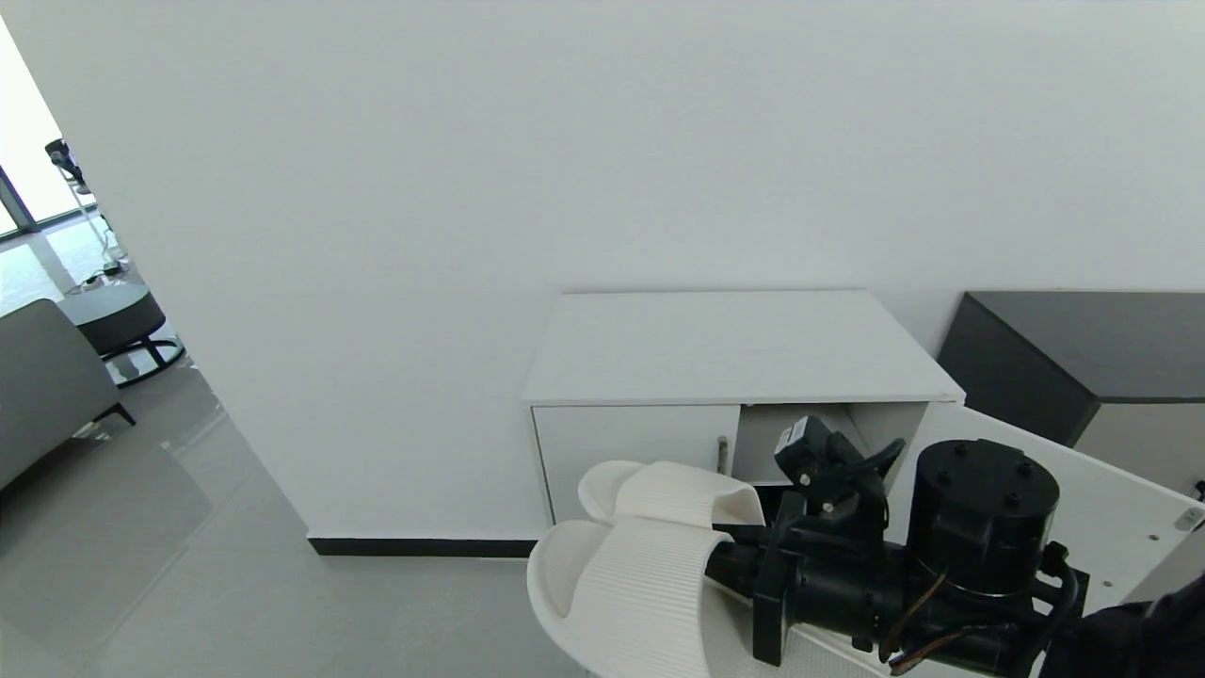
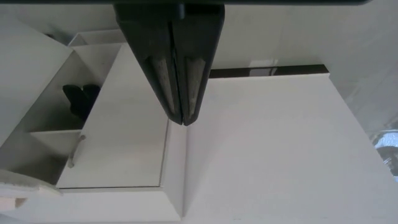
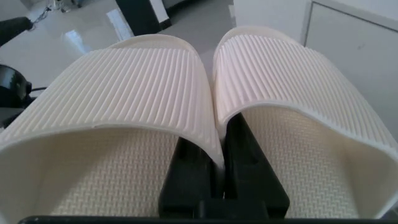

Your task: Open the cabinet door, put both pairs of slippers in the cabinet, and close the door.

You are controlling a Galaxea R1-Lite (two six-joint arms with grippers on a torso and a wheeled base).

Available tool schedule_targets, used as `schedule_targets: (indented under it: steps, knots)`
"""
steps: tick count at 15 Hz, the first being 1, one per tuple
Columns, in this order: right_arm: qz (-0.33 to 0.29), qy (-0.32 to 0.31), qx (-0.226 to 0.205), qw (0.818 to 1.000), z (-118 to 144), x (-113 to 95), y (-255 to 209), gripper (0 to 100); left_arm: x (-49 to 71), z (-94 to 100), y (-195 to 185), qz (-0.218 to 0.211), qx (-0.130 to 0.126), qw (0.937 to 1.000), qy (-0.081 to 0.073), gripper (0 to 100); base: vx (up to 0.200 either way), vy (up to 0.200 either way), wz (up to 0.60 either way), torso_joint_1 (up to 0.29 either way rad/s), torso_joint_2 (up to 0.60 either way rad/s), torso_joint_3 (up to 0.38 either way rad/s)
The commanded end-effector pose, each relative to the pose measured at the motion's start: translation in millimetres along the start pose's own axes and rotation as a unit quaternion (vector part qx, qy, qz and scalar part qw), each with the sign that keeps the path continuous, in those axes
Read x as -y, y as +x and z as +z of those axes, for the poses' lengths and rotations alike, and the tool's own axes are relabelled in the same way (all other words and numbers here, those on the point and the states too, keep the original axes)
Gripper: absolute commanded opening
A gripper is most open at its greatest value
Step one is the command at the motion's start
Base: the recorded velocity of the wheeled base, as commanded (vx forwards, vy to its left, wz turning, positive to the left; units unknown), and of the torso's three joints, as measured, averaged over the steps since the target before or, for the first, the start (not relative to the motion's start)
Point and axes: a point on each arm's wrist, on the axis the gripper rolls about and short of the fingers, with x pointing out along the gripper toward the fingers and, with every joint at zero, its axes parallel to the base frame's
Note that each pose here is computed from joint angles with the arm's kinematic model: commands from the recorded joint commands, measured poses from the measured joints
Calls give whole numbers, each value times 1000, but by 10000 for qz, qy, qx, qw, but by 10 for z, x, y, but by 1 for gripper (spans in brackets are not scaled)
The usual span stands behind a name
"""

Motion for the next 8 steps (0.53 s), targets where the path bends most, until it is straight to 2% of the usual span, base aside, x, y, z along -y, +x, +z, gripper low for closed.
schedule_targets:
  steps: [1,4,8]
  knots:
    - [-17,26,-81,10000,-52,13,9,0,0,0,1,-2,-7,10000,1,0,0,-200,0,-2,2,2]
    - [-70,-518,-288,9982,-200,4,-21,0,0,0,1,-2,-7,10000,1,0,0,-200,0,2,4,5]
    - [-54,-564,-203,9982,-215,1,-35,0,0,0,1,-2,-7,10000,1,0,0,-200,0,0,2,-1]
